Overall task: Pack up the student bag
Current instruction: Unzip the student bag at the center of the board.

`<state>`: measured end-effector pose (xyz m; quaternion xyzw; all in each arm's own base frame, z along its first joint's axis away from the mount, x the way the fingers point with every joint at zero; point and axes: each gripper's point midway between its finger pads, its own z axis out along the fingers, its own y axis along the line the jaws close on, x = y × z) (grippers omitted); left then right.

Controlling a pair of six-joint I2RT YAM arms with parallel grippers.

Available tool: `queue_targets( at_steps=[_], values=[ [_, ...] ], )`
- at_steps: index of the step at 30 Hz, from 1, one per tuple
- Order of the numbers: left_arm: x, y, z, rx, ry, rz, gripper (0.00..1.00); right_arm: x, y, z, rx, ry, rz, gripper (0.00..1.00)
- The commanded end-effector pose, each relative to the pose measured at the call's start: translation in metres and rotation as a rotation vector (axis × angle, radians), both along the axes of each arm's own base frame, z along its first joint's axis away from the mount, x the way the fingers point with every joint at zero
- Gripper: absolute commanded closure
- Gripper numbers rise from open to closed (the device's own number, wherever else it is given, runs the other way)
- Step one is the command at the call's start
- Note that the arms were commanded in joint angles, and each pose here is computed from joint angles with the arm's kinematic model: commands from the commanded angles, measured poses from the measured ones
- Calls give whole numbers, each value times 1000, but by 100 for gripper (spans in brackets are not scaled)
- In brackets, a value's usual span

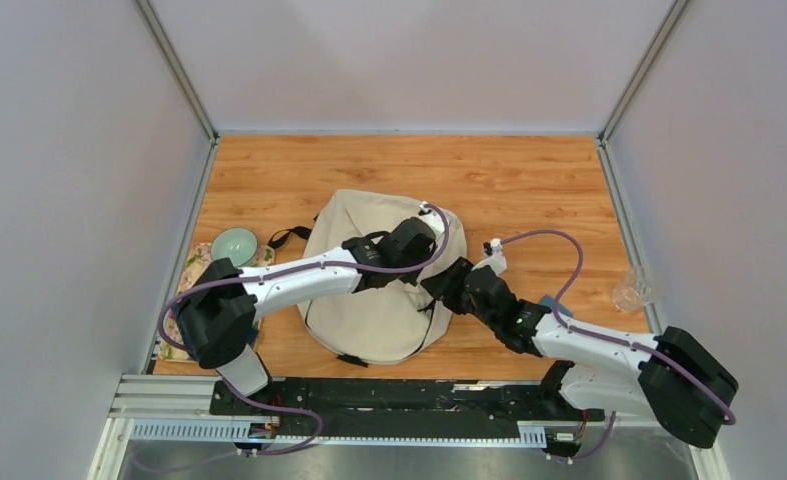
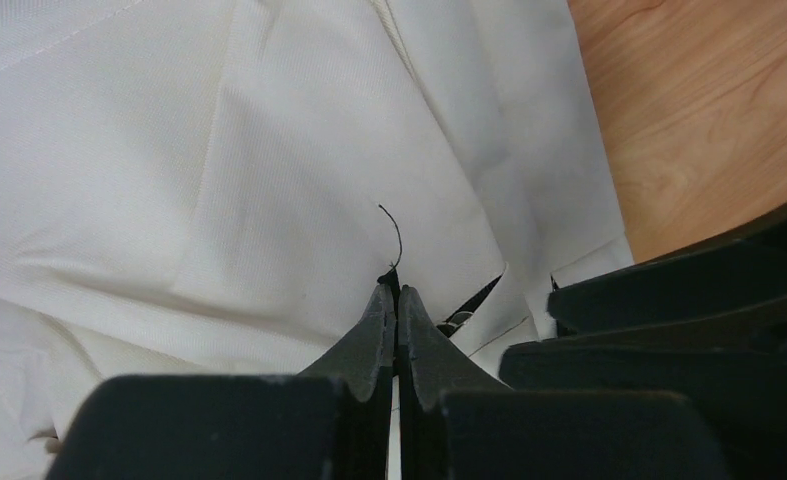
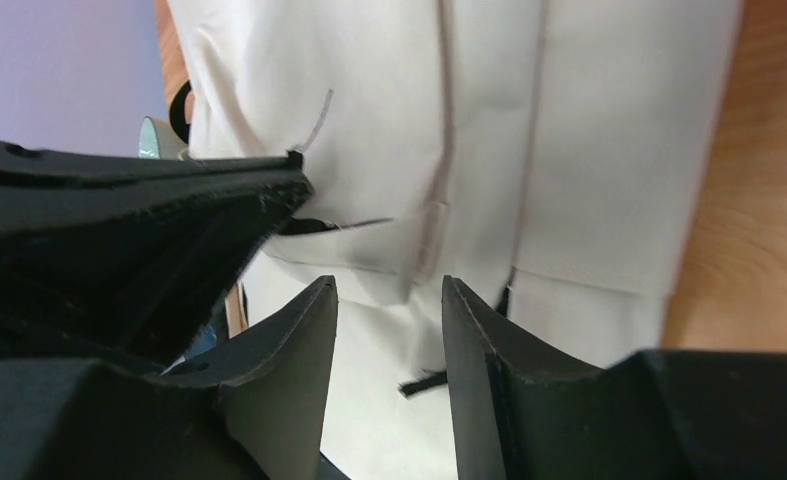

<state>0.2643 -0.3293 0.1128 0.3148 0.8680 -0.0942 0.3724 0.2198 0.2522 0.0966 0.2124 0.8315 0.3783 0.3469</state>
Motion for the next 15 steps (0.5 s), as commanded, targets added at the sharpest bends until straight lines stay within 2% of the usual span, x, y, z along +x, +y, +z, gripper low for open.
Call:
queue_targets(
  at_steps=[1,7,9,10,12,14,15],
  values=[
    [2,-1,23,-89,-27,14,100,21,28,30,101,-73,39,54],
    [4,3,26,-106,-26,23,100,25,34,22,105,-46,55,54],
    [5,4,28,-115,-27,28,100,24,34,22,107,-42,54,57],
    [4,4,29,-118,-25,25,100,24,33,21,106,-42,51,60],
    [5,4,30,-124,-26,26,100,23,32,19,106,-40,50,75],
    [4,4,31,-126,-27,24,100,23,31,20,112,-43,48,97],
    [5,5,31,-126,-27,26,100,23,31,20,111,-44,46,100]
  ],
)
